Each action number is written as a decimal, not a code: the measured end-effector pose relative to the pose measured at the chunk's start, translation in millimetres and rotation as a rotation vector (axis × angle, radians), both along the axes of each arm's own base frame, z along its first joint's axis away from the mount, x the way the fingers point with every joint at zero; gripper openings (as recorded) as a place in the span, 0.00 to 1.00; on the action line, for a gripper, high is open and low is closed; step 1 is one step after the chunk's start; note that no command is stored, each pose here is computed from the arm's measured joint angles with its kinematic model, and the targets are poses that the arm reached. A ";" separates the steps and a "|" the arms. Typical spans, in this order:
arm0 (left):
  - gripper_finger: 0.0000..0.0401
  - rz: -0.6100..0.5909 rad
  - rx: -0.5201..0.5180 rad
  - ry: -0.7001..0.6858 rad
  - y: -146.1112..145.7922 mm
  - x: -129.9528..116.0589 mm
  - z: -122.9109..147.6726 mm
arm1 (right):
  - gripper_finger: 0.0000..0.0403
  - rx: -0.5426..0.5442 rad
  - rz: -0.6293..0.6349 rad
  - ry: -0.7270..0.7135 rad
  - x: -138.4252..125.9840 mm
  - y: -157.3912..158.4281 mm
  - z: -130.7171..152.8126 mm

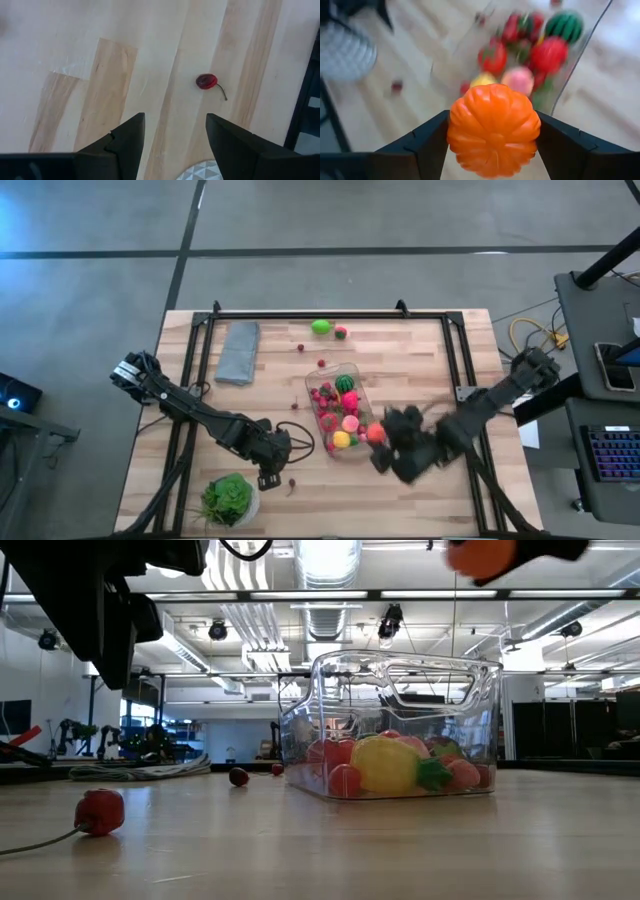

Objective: Pick and placing Produce into tupperware
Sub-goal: Put the orange pumpkin into the transparent bin, then put the red cherry into the transparent bin

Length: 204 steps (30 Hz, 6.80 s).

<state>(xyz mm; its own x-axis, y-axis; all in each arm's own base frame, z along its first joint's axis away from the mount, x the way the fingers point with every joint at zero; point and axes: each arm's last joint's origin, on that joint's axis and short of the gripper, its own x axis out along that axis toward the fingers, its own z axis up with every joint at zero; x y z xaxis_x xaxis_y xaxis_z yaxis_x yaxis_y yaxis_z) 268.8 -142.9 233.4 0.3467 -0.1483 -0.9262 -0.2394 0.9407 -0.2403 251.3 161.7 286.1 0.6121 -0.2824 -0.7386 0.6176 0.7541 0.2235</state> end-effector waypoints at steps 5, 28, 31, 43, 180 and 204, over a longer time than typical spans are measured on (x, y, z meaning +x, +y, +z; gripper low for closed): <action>0.49 0.008 0.003 -0.002 0.3 0.2 0.0 | 0.65 0.035 0.066 0.017 30.1 -45.0 9.0; 0.60 0.349 -0.136 0.027 -7.8 19.4 -22.3 | 0.81 0.197 0.090 0.142 36.9 -60.4 0.9; 0.60 0.347 -0.156 0.026 -14.4 29.3 -34.8 | 0.80 0.198 0.063 0.196 28.9 -55.2 -2.0; 0.58 0.423 -0.221 0.108 -33.7 40.1 -53.8 | 0.79 0.199 0.014 0.289 11.9 -42.5 -6.2; 0.56 0.333 0.130 0.117 136.7 67.1 -37.7 | 0.81 0.020 -0.410 0.243 -80.9 -159.9 58.2; 0.56 0.095 0.222 0.062 151.6 47.3 -83.6 | 0.81 0.034 -0.426 0.220 -79.5 -159.8 58.5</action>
<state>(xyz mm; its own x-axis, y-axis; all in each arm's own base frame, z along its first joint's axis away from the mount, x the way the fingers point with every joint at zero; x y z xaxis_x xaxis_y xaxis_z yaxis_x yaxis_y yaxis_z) 316.1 8.7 149.7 0.2904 0.0914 -0.9525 -0.3369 0.9414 -0.0123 171.8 1.9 344.7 0.2752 -0.4474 -0.8509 0.9056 0.4178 0.0732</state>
